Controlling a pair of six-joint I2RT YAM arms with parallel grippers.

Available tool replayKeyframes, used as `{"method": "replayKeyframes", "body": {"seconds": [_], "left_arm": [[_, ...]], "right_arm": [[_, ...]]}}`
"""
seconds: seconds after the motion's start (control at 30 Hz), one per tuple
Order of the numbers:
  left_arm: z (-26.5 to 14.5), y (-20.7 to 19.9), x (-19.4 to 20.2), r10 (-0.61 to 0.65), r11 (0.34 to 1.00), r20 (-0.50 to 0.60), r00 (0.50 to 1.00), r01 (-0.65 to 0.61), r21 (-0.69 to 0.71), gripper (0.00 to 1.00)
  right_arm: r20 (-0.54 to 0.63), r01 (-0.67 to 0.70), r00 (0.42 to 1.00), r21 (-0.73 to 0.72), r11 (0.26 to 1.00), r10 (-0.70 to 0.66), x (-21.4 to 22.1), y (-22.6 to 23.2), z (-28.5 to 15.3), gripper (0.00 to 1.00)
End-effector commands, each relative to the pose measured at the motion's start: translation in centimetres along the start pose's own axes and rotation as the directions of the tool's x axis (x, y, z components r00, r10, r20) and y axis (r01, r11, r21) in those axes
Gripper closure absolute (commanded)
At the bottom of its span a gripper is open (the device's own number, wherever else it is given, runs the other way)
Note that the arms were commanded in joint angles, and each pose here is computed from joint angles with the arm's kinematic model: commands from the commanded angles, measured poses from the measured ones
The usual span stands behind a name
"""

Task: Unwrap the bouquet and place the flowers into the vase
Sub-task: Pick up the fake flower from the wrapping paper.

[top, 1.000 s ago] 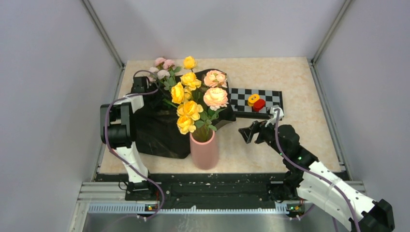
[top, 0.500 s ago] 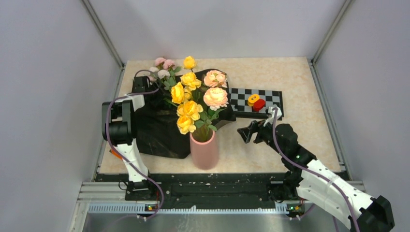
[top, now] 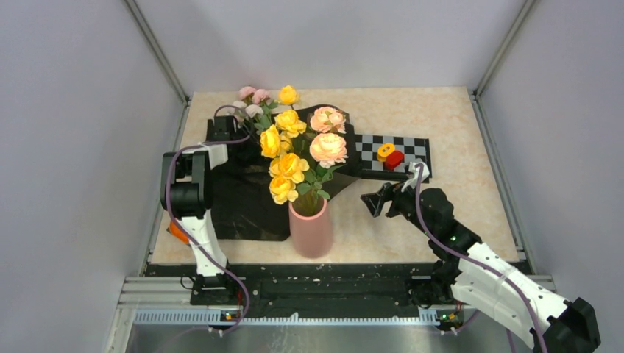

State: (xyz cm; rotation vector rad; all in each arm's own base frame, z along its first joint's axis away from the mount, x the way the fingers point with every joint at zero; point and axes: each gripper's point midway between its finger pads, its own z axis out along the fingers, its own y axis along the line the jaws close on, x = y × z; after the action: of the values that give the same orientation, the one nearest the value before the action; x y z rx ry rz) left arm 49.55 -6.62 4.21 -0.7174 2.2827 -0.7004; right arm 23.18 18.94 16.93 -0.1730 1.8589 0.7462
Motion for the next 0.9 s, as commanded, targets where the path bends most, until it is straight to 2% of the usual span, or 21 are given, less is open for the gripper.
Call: {"method": "replayKeyframes", "body": {"seconds": [0.0, 0.2, 0.43, 0.87], "left_arm": [[1.3, 0.7, 1.0, -0.008, 0.999, -0.016, 1.0, 0.007, -0.034, 0.59], [1.2, 0.8, 0.7, -0.011, 0.999, -0.004, 1.0, 0.011, -0.045, 0.77], [-1.4, 0.7, -1.1, 0.028, 0.997, 0.083, 0.996, -0.022, -0.076, 1.0], [-7.5, -0.8, -2.8, 0.068, 0.997, 0.232, 0.97, -0.059, -0.044, 1.0]], "right_arm": [[0.043, -0.006, 0.999, -0.016, 1.0, 0.007, -1.1, 0.3, 0.0, 0.2], [0.047, -0.005, 0.999, -0.014, 1.0, 0.005, -1.1, 0.3, -0.3, 0.2], [0.051, -0.006, 0.999, -0.008, 1.0, 0.006, -1.2, 0.1, -0.5, 0.2], [0.052, -0.016, 0.999, -0.016, 1.0, 0.017, -1.1, 0.3, -0.5, 0.2]]}}
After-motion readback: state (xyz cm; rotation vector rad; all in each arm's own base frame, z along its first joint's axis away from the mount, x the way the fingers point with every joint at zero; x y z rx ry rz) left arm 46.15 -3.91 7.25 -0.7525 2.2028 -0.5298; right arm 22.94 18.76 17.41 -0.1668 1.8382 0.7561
